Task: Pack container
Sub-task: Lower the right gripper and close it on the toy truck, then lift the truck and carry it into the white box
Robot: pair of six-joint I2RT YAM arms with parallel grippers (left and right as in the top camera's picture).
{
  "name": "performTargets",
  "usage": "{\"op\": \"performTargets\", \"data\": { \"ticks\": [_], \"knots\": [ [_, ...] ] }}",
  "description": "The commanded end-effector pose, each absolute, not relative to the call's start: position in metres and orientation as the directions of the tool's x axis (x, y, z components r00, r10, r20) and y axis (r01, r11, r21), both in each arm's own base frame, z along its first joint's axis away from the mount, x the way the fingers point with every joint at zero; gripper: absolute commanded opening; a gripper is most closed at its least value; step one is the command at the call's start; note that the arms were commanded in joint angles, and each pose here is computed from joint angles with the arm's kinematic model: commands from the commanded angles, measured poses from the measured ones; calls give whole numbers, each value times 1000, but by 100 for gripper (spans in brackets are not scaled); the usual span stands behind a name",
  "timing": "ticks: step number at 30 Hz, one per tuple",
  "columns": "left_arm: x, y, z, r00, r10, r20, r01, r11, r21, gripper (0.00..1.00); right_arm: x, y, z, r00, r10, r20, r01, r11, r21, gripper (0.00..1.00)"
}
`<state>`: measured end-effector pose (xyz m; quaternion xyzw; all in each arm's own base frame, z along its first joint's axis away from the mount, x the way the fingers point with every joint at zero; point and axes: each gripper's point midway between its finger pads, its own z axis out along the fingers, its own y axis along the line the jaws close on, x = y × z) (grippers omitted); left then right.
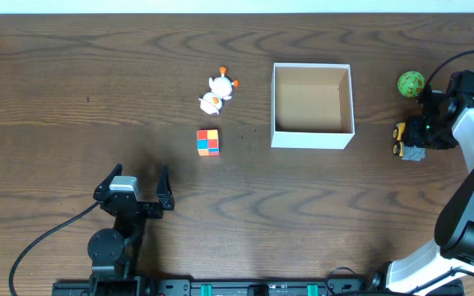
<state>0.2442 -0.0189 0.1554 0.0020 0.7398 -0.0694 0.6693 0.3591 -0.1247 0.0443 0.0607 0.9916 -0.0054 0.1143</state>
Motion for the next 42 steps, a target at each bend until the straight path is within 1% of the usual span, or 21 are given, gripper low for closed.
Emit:
{"op": "performTargets", "data": {
  "ticks": [1, 6, 11, 16, 20, 23, 28, 31, 35, 42],
  "knots": [
    [243, -21, 140, -150, -76, -986, 107, 990, -92, 98, 379, -116, 63, -956, 107, -272, 105, 994, 24, 49],
    [243, -21, 140, -150, -76, -986, 107, 990, -92, 98, 399, -90, 94, -950, 52, -309, 36, 998, 56, 50],
    [243, -21, 140, -150, -76, -986, 107, 990, -92, 98, 428, -54, 141, -923, -34, -384, -58, 997, 50, 50],
    [243, -21, 140, -150, -76, -986, 107, 990, -92, 98, 451, -6, 188, -869, -138, -475, -171, 985, 28, 50],
    [243, -21, 140, -150, -76, -986, 107, 990, -92, 98, 467, 35, 211, -825, -144, -547, -201, 978, 47, 47],
    [243, -21, 140, -150, -76, -986, 107, 990, -92, 98, 470, 63, 214, -814, -123, -568, -203, 976, 80, 44],
    [243, -21, 140, -150, -76, -986, 107, 990, -92, 98, 468, 89, 211, -815, -128, -566, -205, 976, 74, 45],
    [243, -21, 140, -150, -76, -986, 107, 990, -92, 98, 466, 91, 208, -823, -107, -558, -160, 986, 47, 45],
    [243, -21, 140, -150, -76, -986, 107, 990, -92, 98, 463, 94, 201, -837, -86, -541, -140, 988, 60, 45],
    [243, -21, 140, -150, -76, -986, 107, 990, -92, 98, 455, 82, 162, -873, -11, -487, -51, 996, 68, 46]
  ]
}}
